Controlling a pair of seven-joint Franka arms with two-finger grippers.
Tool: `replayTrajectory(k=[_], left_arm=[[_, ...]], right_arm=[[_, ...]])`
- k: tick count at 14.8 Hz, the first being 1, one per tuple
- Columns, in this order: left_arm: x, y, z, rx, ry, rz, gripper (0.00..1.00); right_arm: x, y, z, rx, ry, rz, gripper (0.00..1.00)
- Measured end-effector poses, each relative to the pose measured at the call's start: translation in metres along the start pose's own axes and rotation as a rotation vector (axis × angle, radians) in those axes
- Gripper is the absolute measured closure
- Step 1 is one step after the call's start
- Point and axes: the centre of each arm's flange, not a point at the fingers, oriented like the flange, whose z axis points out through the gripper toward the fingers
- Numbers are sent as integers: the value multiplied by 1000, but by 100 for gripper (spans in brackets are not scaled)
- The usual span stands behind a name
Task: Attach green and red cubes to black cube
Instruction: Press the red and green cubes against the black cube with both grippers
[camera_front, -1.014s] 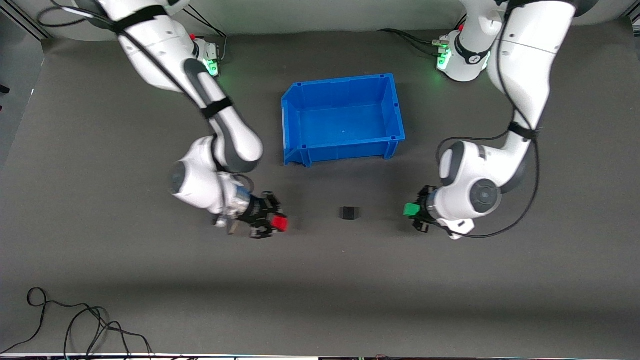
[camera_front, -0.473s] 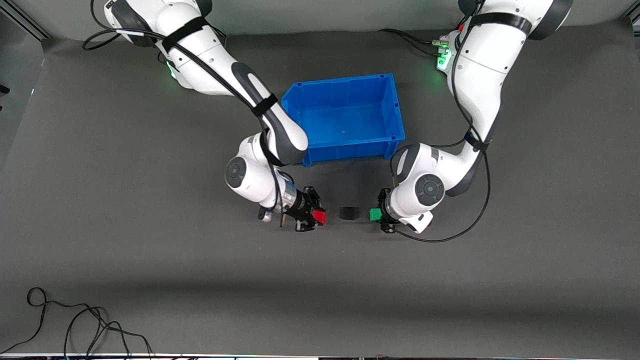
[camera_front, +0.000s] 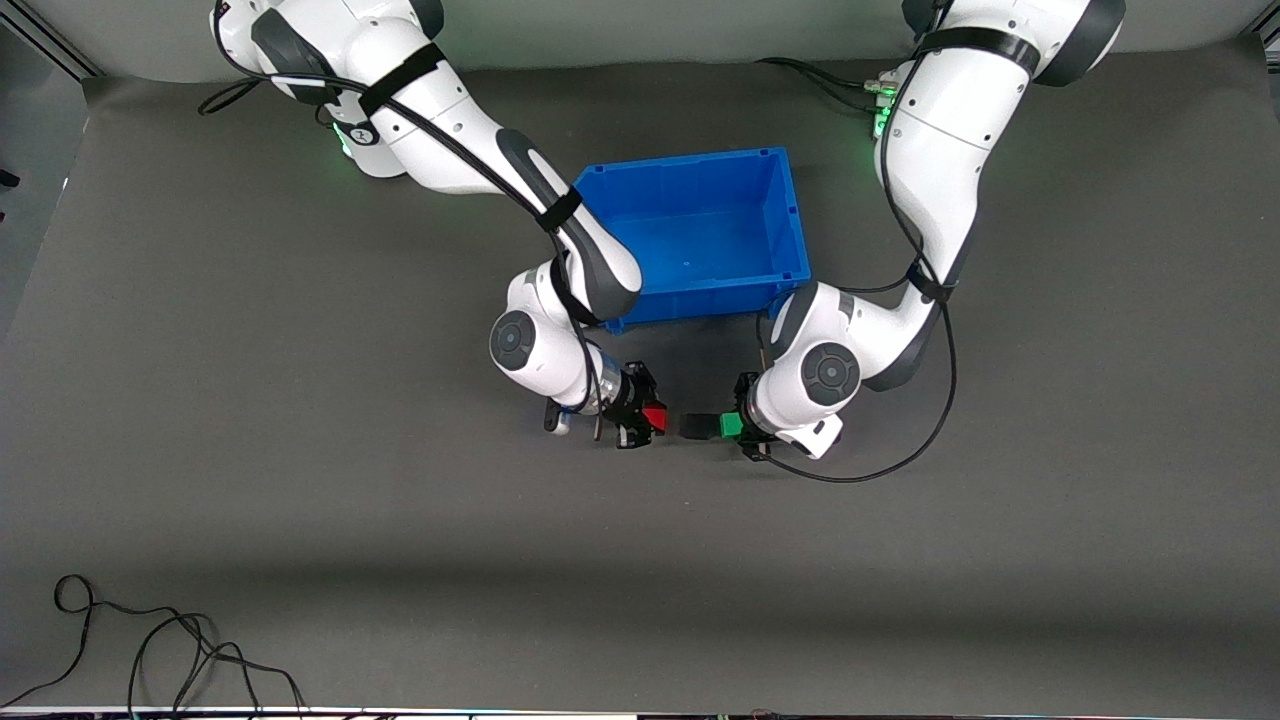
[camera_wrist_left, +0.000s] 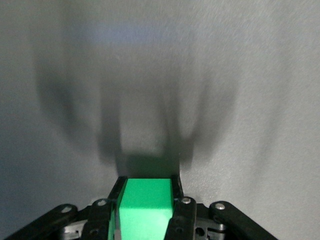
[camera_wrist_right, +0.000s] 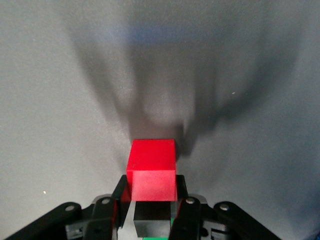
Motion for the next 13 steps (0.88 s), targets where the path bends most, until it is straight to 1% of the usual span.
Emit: replayTrajectory(k=[3,7,11,12,13], left_arm=[[-4,1,1,-20,-11,-13,63],[-4,1,1,-22,-10,-20,63],[-8,1,1,-42,16,24,63],[-9,2,0,-46,17,28,60],[-10,2,-1,-49,19,33,50]], right_arm=[[-8,0,3,0,-8,-11,60],[-17,0,7,4,-19,-15,60],[-28,4,12,4,-28,-16,60],[-30,3,12,7,-31,-18,60],[-31,1,13,10,-34,-20,60]])
